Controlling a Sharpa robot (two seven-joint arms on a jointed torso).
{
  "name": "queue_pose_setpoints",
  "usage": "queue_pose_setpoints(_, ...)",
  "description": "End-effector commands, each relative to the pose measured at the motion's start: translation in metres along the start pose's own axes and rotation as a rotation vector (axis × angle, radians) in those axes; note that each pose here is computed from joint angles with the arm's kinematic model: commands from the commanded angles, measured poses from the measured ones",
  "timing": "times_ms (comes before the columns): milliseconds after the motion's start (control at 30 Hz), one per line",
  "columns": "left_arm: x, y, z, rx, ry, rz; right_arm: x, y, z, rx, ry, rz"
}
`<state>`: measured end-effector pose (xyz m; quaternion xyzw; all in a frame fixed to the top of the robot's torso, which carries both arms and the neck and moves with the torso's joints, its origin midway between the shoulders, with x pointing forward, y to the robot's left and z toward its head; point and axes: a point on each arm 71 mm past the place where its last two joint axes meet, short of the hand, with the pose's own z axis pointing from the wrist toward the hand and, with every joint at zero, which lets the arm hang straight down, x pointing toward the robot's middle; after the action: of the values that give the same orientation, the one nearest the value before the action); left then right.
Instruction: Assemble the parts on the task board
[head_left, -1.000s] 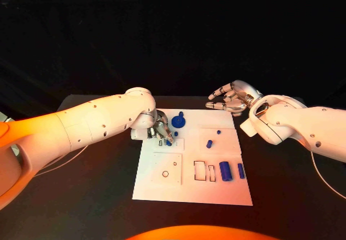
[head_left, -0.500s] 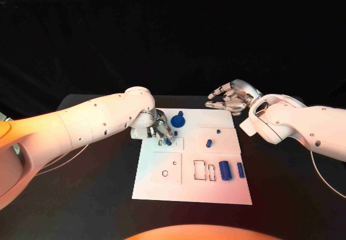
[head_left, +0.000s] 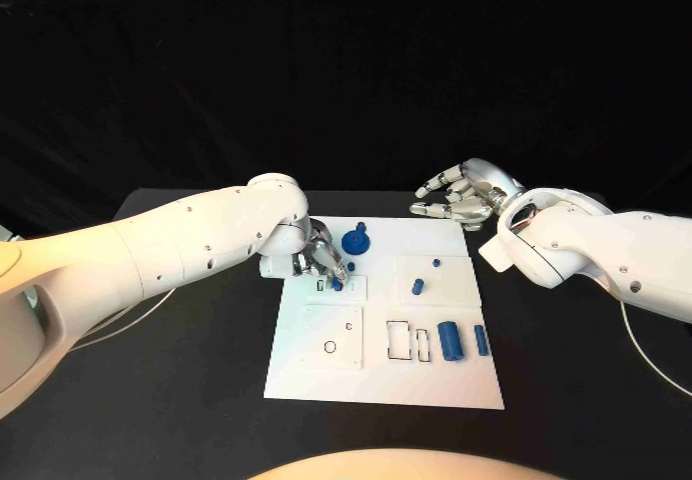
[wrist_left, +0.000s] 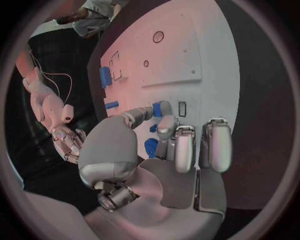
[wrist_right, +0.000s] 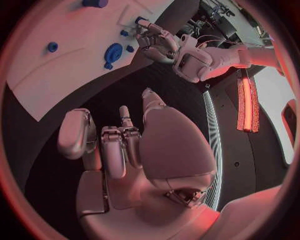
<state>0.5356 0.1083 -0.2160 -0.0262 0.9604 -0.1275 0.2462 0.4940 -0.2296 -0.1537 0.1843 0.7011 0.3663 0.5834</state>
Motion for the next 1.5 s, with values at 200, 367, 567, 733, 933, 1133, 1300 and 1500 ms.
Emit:
queue_pose_setpoints(200, 0.0068, 0.003, 0.0049, -0.015, 0.024, 0.007, 0.001, 0.001, 0.0, -0.012, 0.002, -0.002)
queue_pose_setpoints(367, 0.0072, 0.0036, 0.0051, -0.015, 0.03, 0.007, 0.001, 0.001, 0.0, -0.012, 0.002, -0.002)
queue_pose_setpoints(567, 0.0072, 0.0047, 0.0048, -0.016, 0.025, 0.005, 0.001, 0.001, 0.0, -0.012, 0.002, -0.002)
queue_pose_setpoints(733, 0.007, 0.0084, 0.0029, -0.017, 0.01, 0.0, 0.0, 0.001, 0.0, -0.012, 0.0, -0.002)
queue_pose_setpoints(933, 0.0031, 0.0109, -0.0085, 0.011, -0.022, -0.022, -0.001, -0.001, 0.0, -0.009, -0.004, -0.003)
queue_pose_setpoints(1133, -0.0081, 0.0101, -0.0278, 0.053, -0.06, -0.045, -0.002, -0.002, 0.0, -0.006, -0.009, -0.004)
queue_pose_setpoints(1300, -0.0316, 0.0172, -0.0506, 0.066, -0.151, -0.081, -0.004, -0.004, 0.0, -0.003, -0.016, -0.005)
queue_pose_setpoints(1500, -0.0577, 0.0315, -0.0634, 0.06, -0.281, -0.151, -0.006, -0.006, 0.0, 0.0, -0.021, -0.006)
